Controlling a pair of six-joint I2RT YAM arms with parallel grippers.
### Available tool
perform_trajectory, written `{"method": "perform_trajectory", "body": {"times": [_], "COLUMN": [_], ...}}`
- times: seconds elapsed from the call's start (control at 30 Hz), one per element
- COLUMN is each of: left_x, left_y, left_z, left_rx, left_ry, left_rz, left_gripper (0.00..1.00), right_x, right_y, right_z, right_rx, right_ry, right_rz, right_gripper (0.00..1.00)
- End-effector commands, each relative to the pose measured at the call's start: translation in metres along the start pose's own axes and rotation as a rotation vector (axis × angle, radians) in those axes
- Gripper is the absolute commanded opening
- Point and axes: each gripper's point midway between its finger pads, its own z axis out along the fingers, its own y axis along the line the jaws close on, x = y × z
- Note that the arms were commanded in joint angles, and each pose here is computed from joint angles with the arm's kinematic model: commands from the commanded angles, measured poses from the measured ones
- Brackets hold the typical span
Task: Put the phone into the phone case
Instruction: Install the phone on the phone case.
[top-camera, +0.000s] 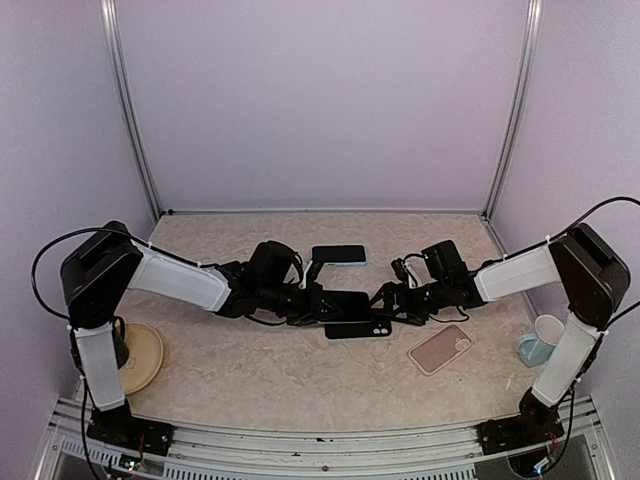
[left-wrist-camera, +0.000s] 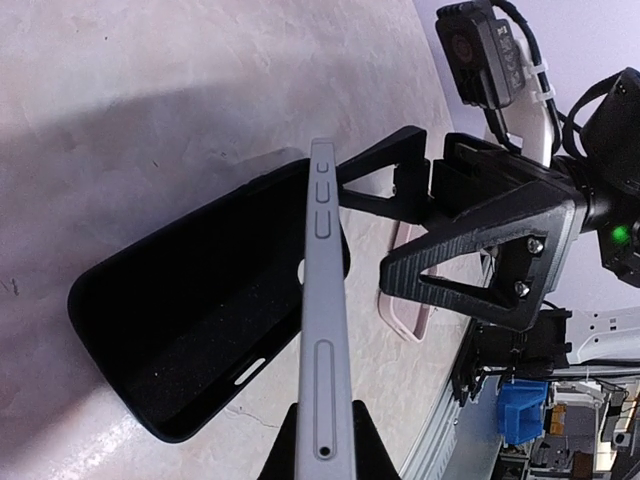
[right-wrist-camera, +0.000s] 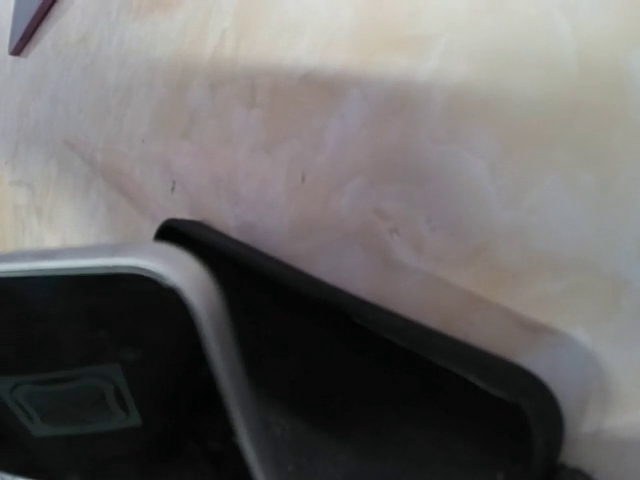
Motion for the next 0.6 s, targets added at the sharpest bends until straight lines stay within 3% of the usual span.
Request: {"method": "perform_trajectory", "body": {"times": [0.0,0.57], "left_x": [-0.006,0.004], "left_y": [-0.02,-0.02], "left_z": [0.009,0.028], "left_rx": [0.091,0.178], "left_ry": [0.003,0.082], "left_rz": [0.006,-0.086], "left_gripper": [0.0,0.0], "right_x": [0.002,0.003], "right_y": [0.005,0.004], "right_z": [0.0,0.0], "right_rx": [-0.012,-0.005], "right_ry": [0.005,0.012], "right_rz": [-0.003,-0.013], "right_gripper": [1.0,1.0]}}
